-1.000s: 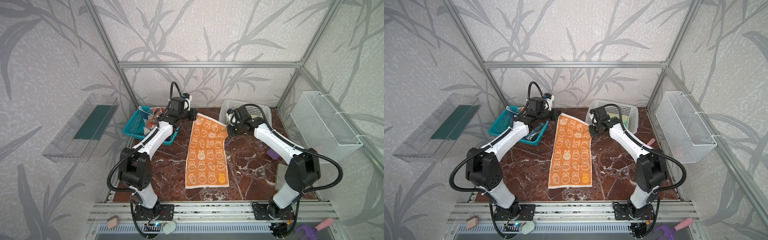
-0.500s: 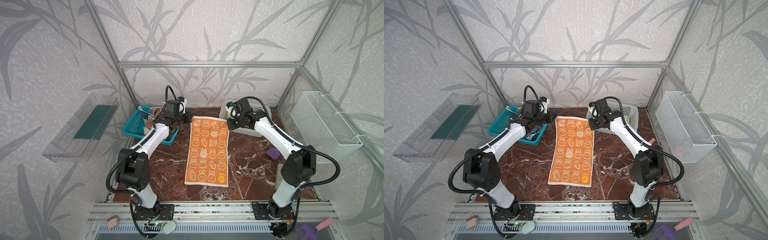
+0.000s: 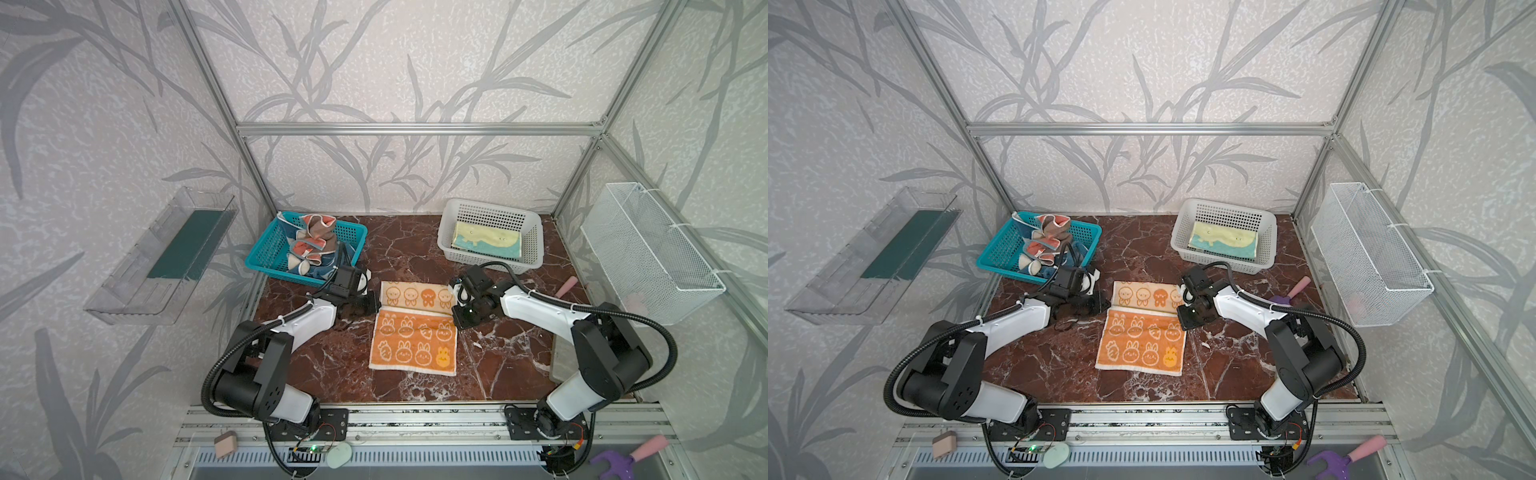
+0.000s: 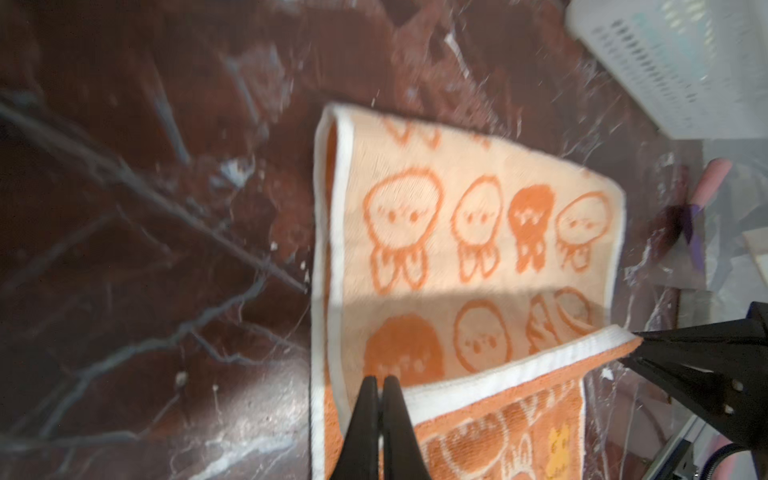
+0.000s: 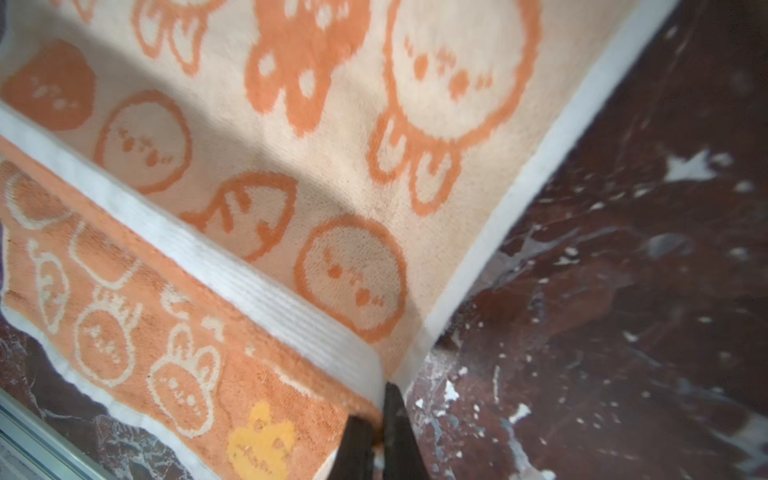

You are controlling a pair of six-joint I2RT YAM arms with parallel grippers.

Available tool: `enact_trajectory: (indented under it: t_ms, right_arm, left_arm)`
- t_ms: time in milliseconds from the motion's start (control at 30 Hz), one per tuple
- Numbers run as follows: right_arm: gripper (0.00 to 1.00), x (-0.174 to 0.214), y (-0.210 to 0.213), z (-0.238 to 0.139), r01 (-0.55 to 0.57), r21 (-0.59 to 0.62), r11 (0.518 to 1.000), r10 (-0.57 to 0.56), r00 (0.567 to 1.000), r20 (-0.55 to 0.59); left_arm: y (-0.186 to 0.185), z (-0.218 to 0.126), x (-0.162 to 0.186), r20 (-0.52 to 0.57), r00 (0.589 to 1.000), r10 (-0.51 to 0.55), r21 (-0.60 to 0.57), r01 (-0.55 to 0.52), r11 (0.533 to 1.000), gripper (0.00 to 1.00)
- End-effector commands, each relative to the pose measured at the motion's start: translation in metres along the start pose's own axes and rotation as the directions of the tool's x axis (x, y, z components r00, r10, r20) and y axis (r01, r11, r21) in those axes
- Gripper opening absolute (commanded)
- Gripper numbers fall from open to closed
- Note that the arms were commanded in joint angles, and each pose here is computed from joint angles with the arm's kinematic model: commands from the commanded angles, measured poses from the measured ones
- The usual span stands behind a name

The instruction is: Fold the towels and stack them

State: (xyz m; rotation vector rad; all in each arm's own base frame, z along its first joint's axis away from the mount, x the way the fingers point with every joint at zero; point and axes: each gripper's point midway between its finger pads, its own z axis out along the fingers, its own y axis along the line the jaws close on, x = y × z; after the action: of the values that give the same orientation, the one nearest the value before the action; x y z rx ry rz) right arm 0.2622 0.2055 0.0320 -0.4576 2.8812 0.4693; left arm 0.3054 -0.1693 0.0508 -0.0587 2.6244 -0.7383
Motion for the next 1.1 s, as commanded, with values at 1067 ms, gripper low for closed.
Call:
enact_trajectory:
  t_ms: [1067]
  right_arm:
    - [0.00, -0.015, -0.007, -0.026, 0.035, -0.035, 0.999, -0.035, 0.999, -0.009]
  left_arm:
    - [-0.028, -0.018, 0.009, 0.033, 0.999, -0.004, 0.017, 0.003, 1.000, 0.00]
